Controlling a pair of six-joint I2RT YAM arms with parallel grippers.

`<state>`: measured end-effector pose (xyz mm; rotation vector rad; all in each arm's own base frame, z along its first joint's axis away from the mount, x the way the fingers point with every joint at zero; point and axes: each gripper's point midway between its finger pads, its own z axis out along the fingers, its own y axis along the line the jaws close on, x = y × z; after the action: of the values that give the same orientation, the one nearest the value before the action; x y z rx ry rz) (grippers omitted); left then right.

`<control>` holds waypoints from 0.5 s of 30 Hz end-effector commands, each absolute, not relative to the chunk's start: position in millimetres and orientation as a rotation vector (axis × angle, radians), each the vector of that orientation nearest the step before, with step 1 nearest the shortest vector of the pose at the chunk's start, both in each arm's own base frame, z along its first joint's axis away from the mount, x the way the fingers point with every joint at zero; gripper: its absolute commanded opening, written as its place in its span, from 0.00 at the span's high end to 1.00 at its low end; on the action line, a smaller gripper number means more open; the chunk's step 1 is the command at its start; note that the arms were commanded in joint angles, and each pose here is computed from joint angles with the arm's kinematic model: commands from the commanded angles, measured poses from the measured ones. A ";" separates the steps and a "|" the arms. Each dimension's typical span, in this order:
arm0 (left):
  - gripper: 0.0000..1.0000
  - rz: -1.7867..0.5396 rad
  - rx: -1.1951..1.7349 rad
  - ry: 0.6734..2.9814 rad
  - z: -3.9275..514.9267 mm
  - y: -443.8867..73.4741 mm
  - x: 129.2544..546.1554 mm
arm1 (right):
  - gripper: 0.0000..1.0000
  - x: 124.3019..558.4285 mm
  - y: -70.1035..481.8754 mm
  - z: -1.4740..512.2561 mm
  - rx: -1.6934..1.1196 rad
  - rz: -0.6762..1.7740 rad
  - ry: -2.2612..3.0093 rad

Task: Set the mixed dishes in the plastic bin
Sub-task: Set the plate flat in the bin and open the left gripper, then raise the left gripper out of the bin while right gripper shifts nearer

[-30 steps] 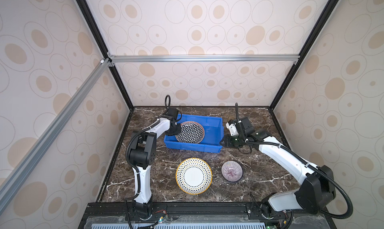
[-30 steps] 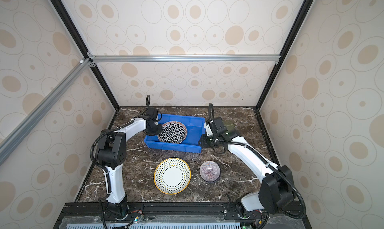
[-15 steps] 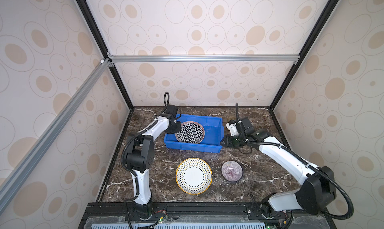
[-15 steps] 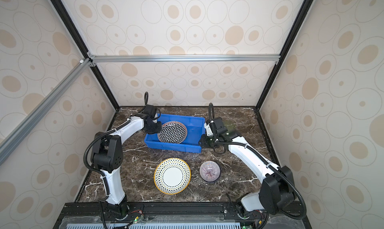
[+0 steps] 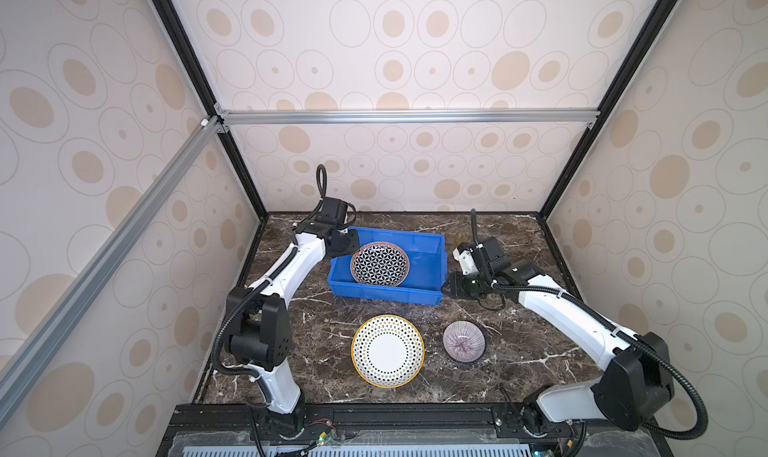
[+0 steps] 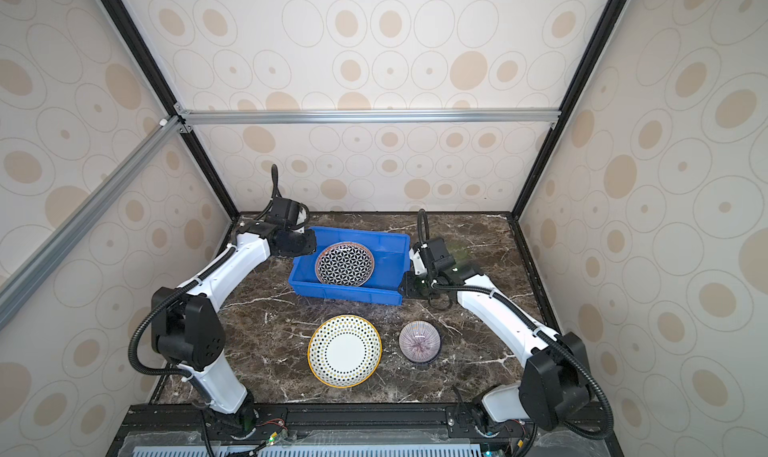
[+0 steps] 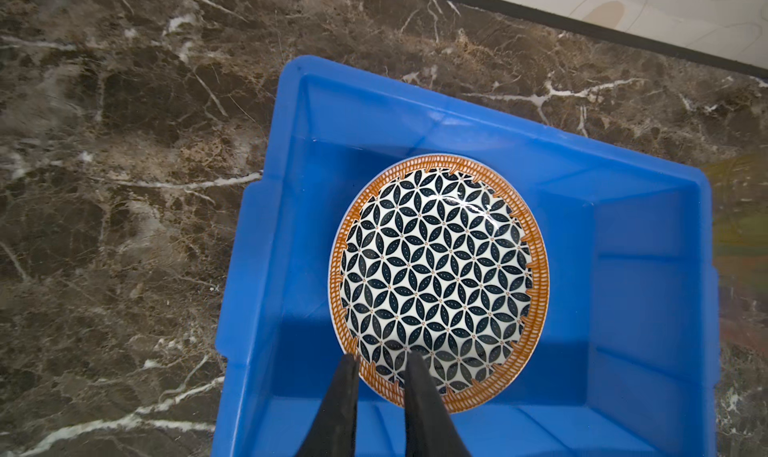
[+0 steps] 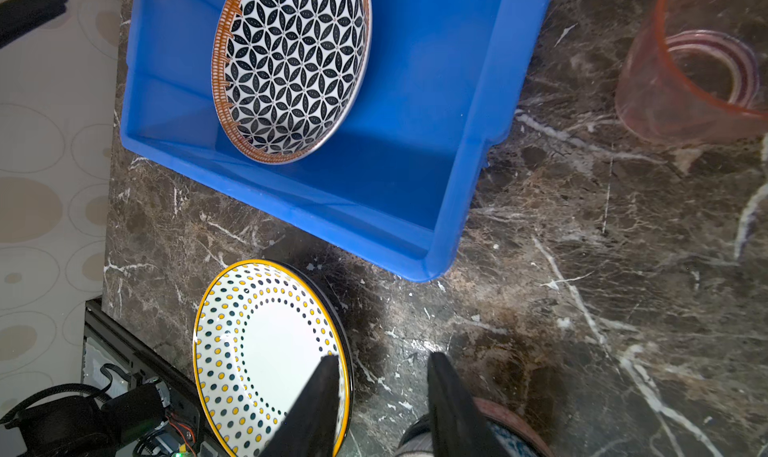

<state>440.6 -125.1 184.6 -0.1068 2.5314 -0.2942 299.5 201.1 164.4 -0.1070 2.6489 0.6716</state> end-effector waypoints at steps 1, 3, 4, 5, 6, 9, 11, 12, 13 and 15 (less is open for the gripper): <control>0.79 -0.271 -0.089 2.530 192.1 -120.1 425.2 | 0.62 292.6 198.0 163.6 -0.091 0.680 2.656; 0.79 -0.267 -0.093 2.523 194.5 -117.7 420.0 | 0.64 290.7 198.9 160.8 -0.091 0.684 2.662; 0.79 -0.265 -0.095 2.521 195.0 -116.9 418.0 | 0.65 290.2 199.6 160.0 -0.094 0.688 2.663; 0.79 -0.267 -0.096 2.519 195.5 -116.5 415.7 | 0.65 289.4 200.1 158.5 -0.094 0.689 2.666; 0.79 -0.269 -0.101 2.518 195.2 -115.8 413.7 | 0.65 288.7 201.1 157.0 -0.095 0.693 2.669; 0.79 -0.276 -0.107 2.509 197.0 -114.3 407.9 | 0.67 286.9 204.5 153.0 -0.102 0.695 2.679; 0.80 -0.275 -0.114 2.504 197.6 -112.9 404.5 | 0.69 285.6 207.4 149.0 -0.110 0.694 2.689; 0.80 -0.273 -0.117 2.500 198.9 -111.5 403.2 | 0.70 285.2 209.2 147.3 -0.116 0.694 2.692; 0.80 -0.272 -0.120 2.496 200.1 -110.6 401.5 | 0.72 284.7 210.5 145.0 -0.118 0.691 2.697; 0.81 -0.270 -0.121 2.490 202.6 -109.2 398.7 | 0.74 284.0 213.3 139.2 -0.119 0.691 2.708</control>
<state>403.1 -112.9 189.7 -0.1121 2.5240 -0.2822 288.1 208.8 150.2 -0.1184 2.6807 0.6886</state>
